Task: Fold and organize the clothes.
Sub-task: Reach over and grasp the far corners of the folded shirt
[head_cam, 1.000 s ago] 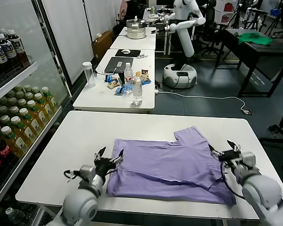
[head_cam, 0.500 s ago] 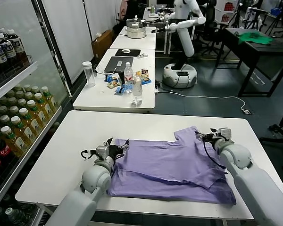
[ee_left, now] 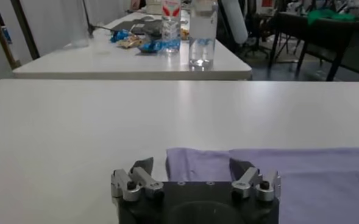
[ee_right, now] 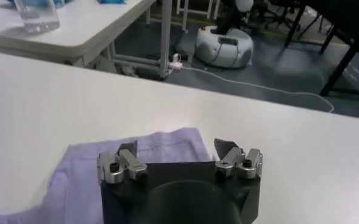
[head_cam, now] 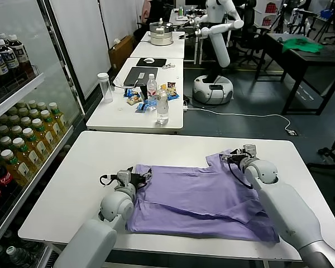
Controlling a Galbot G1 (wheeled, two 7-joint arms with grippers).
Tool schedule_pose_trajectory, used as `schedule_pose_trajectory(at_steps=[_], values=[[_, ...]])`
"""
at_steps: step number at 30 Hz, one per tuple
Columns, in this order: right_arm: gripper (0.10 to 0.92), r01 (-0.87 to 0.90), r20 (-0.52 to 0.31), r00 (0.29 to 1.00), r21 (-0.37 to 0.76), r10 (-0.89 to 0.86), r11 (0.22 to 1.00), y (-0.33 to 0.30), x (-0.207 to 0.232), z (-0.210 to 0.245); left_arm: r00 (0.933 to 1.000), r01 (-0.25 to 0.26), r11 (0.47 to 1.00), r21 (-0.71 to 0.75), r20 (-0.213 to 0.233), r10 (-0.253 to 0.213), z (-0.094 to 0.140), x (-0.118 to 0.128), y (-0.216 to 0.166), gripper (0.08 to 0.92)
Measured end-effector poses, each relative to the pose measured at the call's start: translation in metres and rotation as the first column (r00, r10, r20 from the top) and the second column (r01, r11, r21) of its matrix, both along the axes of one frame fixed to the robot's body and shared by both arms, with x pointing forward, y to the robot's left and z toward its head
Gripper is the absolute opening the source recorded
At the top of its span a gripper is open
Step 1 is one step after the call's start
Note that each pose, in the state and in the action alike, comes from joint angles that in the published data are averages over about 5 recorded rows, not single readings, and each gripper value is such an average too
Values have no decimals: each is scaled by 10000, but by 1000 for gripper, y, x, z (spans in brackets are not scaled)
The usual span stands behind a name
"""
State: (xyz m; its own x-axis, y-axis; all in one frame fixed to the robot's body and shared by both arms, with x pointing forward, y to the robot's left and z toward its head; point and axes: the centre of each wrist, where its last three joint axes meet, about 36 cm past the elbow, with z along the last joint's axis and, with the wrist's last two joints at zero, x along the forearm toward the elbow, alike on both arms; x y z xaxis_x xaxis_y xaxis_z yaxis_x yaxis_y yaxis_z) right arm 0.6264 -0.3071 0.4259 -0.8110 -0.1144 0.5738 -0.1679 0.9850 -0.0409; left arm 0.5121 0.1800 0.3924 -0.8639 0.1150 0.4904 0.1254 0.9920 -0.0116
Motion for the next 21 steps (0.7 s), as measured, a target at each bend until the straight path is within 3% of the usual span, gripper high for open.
schedule_pose_trajectory(at_steps=[12,21], values=[[457,-99,-198,9997,263,104,9996,-2,-4,-6,9993,119,9982,-579,-336,-138,-5,-6,4,403],[206,-207,3,9998,508,207,9985,-9,-20,1,9993,208,9924,-1217,-274,-243,-6,-12,9,154]])
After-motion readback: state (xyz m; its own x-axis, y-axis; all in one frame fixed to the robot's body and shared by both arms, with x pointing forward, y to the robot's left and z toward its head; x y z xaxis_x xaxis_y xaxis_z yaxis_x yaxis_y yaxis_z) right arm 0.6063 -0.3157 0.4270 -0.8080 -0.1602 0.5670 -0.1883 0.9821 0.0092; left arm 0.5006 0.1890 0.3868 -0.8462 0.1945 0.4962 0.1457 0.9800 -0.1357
